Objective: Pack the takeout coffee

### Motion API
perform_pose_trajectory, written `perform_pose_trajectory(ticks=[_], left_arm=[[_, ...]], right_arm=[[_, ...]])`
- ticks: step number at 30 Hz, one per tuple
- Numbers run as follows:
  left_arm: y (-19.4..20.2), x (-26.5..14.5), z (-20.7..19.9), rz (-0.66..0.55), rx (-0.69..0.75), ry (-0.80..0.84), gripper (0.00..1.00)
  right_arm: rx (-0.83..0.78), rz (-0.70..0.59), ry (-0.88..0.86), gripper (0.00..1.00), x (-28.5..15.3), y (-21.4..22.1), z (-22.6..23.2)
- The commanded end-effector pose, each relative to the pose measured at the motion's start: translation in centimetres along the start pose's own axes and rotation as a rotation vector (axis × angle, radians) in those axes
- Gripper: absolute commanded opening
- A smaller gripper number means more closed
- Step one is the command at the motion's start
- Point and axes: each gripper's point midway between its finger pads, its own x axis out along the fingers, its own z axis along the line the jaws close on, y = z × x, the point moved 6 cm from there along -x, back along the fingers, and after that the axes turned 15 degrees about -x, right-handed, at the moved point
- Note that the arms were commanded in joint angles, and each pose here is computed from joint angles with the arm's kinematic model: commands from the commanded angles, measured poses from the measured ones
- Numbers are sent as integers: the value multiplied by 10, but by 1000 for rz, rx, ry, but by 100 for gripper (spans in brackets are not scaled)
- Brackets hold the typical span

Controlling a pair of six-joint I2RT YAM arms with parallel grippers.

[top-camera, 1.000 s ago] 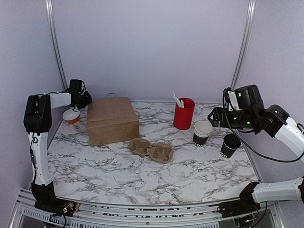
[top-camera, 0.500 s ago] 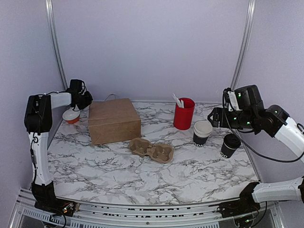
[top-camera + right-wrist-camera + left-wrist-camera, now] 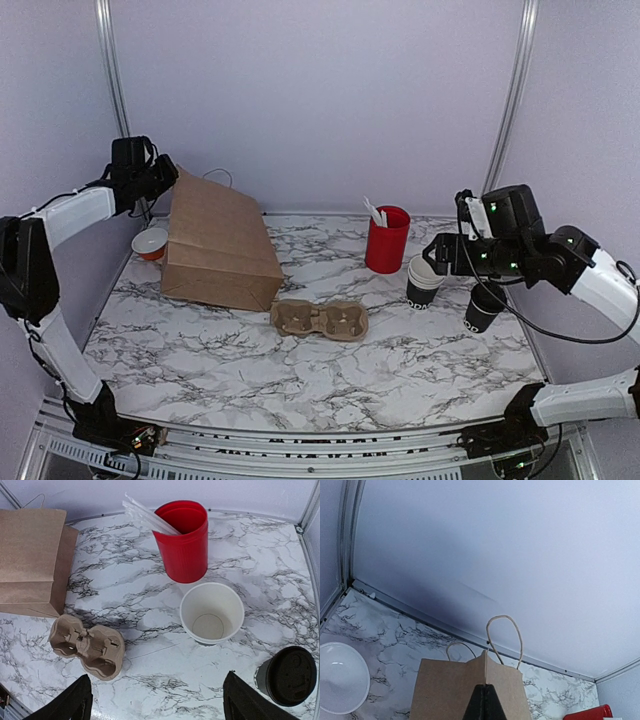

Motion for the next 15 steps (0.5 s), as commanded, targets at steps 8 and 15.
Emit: perform_pose_trajectory(ticks=[8, 15], left_arm=[[36, -111, -30, -286, 210, 47, 0], [59, -157, -21, -325, 232, 90, 0]], right_arm=[[-81, -53, -255, 85, 23, -17, 104], [-134, 35, -486, 73, 59, 13, 200]])
